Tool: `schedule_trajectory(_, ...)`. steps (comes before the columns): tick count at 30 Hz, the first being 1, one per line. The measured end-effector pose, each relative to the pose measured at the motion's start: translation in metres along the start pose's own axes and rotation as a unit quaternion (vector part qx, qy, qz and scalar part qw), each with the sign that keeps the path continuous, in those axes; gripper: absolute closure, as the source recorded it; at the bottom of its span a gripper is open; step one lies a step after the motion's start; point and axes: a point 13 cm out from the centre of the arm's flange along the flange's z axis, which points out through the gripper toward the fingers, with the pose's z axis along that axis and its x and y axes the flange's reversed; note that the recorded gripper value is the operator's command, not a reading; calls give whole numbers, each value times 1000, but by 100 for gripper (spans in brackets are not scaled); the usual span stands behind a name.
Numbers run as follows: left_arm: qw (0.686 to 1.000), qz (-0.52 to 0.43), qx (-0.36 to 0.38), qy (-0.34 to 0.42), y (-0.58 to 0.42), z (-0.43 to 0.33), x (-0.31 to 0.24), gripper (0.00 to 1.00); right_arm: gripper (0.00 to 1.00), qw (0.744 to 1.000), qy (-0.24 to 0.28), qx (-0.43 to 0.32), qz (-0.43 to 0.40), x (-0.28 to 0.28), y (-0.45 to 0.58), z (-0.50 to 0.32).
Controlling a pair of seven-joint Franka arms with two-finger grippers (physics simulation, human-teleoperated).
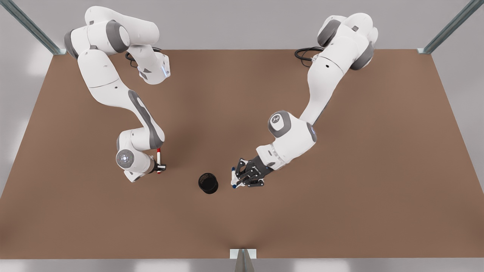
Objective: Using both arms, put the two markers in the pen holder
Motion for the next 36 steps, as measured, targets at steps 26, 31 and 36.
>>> schedule_trajectory(26,980,9,-98,-171,-10,91,65,79,79,954,-276,-64,-94,-128,149,-343)
schedule_trajectory(31,981,13,-97,-168,-17,98,76,79,79,953,-281,-64,-94,-130,146,-345)
schedule_trajectory(36,980,41,-100,-166,-30,105,89,0,79,952,-283,-65,-94,-131,145,-346)
